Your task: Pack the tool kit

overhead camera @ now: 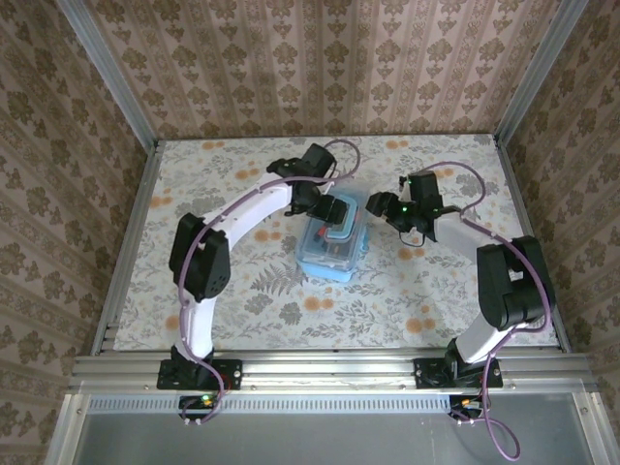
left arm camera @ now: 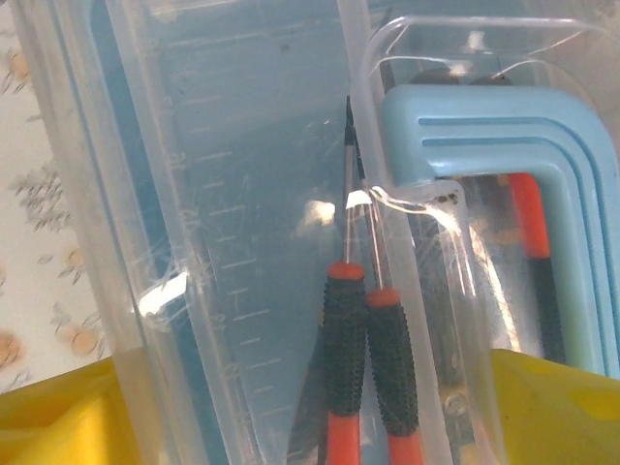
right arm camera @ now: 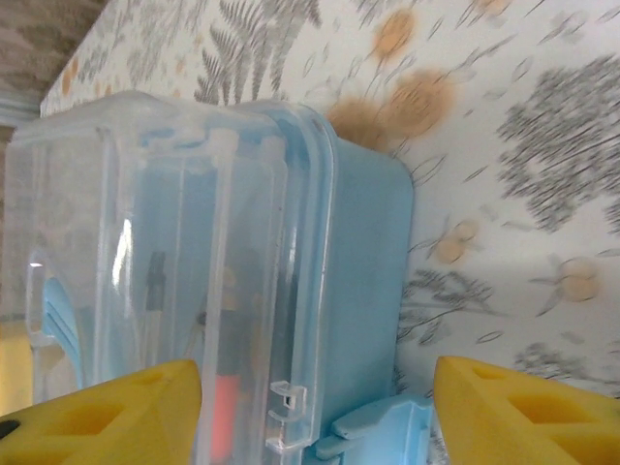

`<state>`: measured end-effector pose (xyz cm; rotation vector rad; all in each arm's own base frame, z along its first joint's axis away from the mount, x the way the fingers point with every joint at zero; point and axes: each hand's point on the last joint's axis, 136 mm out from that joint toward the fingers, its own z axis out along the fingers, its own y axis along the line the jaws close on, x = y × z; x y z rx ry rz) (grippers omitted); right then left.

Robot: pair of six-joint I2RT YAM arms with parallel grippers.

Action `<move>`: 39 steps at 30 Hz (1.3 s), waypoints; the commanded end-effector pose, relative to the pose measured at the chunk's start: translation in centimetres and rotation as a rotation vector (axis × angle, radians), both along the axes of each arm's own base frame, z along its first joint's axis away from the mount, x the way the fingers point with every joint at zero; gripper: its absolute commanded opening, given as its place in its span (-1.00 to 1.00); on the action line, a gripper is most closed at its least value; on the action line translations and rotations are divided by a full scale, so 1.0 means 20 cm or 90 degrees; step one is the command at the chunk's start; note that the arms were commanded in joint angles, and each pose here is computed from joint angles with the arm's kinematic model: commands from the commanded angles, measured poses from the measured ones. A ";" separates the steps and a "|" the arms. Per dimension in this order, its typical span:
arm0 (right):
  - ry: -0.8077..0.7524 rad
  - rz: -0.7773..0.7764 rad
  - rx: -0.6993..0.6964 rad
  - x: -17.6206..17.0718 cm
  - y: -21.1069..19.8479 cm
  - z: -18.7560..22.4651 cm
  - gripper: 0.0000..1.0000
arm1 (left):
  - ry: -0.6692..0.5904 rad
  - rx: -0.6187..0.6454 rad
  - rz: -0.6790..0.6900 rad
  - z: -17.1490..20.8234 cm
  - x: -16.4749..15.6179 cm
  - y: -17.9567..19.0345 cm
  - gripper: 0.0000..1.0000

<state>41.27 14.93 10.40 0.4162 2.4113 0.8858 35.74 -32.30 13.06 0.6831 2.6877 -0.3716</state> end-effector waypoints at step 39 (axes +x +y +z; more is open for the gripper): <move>-0.098 0.011 -0.064 -0.26 -0.14 0.20 0.62 | -0.092 -0.053 0.091 0.35 0.07 0.36 0.84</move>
